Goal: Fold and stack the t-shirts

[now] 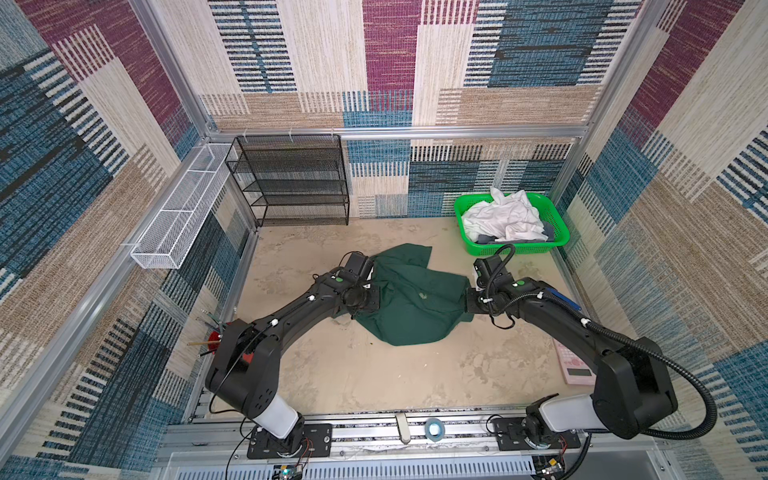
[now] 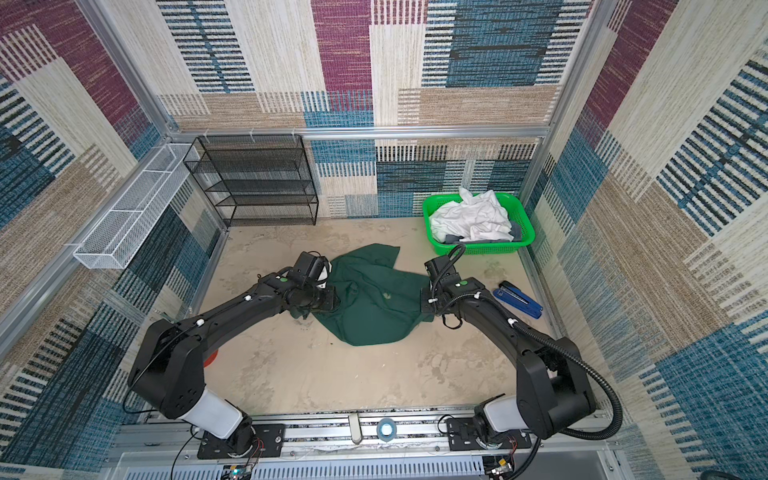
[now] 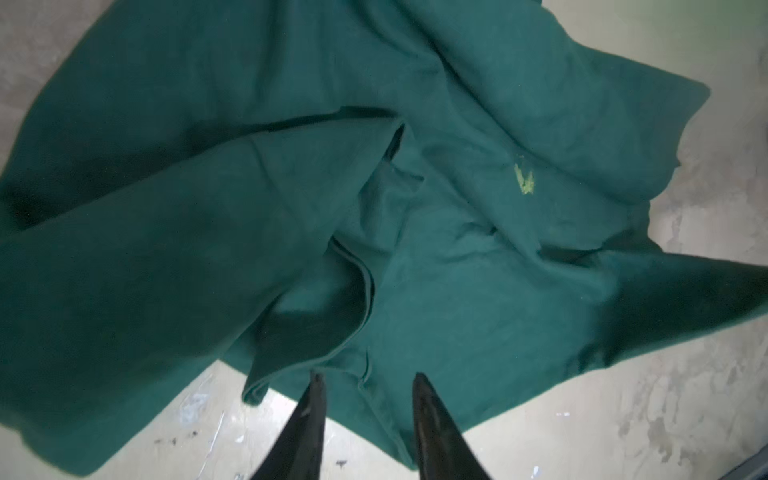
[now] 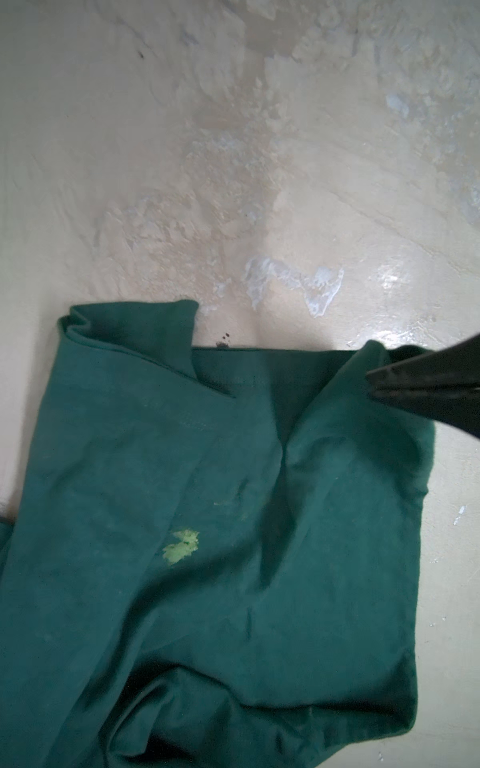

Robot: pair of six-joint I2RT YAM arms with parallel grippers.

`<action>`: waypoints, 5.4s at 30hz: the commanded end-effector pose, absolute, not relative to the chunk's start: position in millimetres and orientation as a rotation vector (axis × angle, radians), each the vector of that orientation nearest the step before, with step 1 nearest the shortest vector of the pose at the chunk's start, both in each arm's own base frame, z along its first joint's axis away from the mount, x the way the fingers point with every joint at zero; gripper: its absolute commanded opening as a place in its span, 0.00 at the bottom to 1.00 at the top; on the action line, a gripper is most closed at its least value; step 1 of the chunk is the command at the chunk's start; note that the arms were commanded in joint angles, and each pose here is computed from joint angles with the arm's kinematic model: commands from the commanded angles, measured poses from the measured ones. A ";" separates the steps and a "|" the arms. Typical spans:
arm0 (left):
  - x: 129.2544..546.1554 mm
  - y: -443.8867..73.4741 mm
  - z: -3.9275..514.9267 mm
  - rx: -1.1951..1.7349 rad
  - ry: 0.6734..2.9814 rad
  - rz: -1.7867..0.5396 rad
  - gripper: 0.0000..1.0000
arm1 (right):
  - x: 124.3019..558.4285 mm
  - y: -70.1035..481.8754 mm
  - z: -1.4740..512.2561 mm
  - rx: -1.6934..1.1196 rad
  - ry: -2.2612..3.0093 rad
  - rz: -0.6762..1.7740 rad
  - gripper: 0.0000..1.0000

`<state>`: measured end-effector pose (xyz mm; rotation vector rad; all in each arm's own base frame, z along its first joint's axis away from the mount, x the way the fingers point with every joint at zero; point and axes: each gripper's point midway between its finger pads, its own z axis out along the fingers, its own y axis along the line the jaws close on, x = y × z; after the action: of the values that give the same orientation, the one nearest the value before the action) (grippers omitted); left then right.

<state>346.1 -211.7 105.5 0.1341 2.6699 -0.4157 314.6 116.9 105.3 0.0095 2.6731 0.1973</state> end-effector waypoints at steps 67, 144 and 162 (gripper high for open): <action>234.8 -49.5 237.7 -0.445 2.203 -0.306 0.00 | 344.6 294.3 127.3 -0.410 2.441 0.804 0.62; 132.0 -17.1 689.9 -0.059 1.217 -0.383 0.00 | 197.8 146.3 674.4 -0.256 1.304 0.782 0.00; 345.1 -41.8 378.4 -0.279 1.786 -0.028 0.00 | 368.4 131.6 337.3 0.031 1.852 0.389 0.00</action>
<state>333.3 -45.8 395.5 -0.1613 1.8418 0.0081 353.8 127.0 343.5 -0.0019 1.9356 0.3236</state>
